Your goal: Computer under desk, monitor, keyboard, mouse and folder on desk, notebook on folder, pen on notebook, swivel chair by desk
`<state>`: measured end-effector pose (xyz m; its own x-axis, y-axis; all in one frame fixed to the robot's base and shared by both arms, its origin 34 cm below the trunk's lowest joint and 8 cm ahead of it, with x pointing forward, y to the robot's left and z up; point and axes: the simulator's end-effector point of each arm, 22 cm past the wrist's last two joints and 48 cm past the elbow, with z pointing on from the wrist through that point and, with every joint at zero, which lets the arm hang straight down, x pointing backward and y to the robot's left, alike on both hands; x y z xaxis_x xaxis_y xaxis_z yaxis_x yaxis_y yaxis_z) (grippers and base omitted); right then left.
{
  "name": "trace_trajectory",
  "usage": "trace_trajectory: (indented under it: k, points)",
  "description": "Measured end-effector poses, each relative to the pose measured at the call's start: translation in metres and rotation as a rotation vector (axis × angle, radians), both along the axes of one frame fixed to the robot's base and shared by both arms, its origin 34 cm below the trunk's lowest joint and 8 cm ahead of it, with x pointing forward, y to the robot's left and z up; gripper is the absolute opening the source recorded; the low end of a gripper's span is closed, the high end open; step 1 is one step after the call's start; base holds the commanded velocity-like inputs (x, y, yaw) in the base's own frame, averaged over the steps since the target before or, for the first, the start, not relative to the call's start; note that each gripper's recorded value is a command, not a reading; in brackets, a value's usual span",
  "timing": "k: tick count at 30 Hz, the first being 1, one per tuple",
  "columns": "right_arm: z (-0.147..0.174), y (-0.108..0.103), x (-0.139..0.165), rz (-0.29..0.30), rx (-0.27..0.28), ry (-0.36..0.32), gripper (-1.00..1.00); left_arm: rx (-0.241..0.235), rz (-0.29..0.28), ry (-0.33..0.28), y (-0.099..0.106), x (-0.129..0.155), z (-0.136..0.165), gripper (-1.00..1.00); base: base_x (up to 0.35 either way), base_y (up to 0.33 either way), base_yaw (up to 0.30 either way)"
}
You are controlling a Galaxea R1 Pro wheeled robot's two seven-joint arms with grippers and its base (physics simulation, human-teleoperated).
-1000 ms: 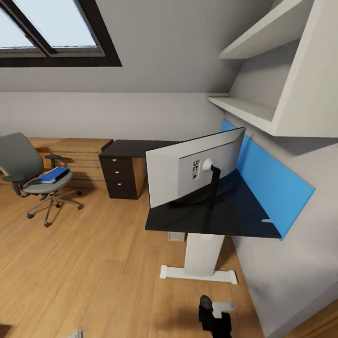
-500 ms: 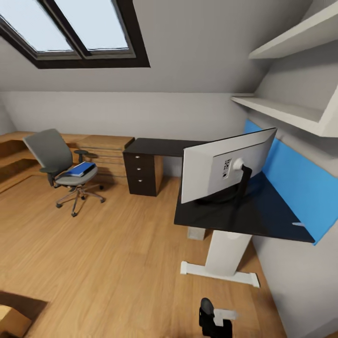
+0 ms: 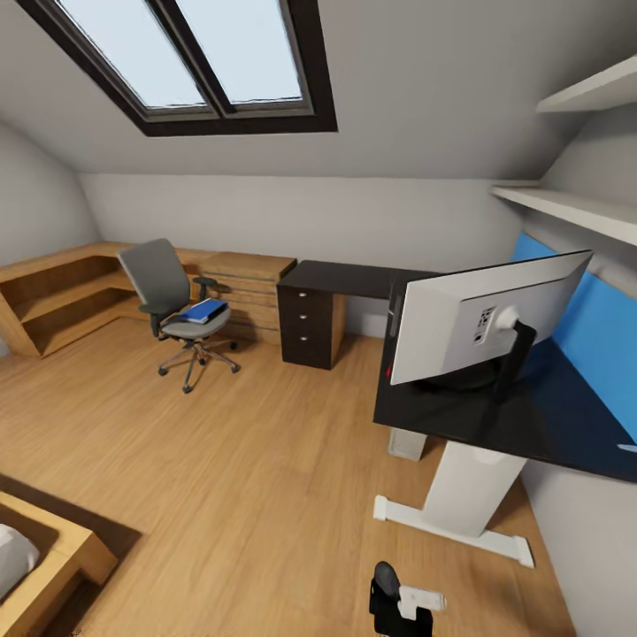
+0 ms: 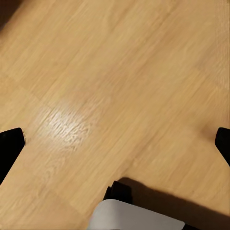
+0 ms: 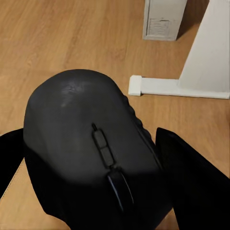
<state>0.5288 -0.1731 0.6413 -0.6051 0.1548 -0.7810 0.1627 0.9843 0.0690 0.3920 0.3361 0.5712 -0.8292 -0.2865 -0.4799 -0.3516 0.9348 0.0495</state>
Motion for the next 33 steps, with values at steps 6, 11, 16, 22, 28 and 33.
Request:
trace_trajectory:
  k: [6, 11, 16, 22, 28, 33]
  points:
    - [0.011, -0.001, 0.001, -0.003, 0.000, -0.013, -1.00, -0.006, -0.001, -0.013, -0.006, 0.002, 0.009, 1.00, -0.001, 0.001, 0.229]
    - [0.019, 0.000, 0.002, -0.002, 0.001, -0.019, -1.00, -0.015, -0.002, -0.020, -0.014, 0.003, 0.016, 1.00, 0.000, 0.000, 0.105]
    - [0.026, 0.001, 0.001, 0.004, 0.004, -0.021, -1.00, -0.015, 0.001, -0.021, -0.015, 0.002, 0.022, 1.00, 0.000, 0.000, 0.019]
    - [0.033, 0.002, 0.000, 0.006, 0.004, -0.022, -1.00, -0.016, 0.002, -0.021, -0.015, 0.001, 0.029, 1.00, 0.000, 0.000, 0.003]
    - [0.039, 0.002, -0.001, 0.007, 0.004, -0.021, -1.00, -0.017, 0.002, -0.017, -0.015, -0.001, 0.035, 1.00, 0.000, 0.151, 0.000]
    - [0.044, 0.002, -0.003, 0.010, 0.004, -0.019, -1.00, -0.018, 0.001, -0.015, -0.015, -0.003, 0.040, 1.00, 0.000, 0.318, 0.000]
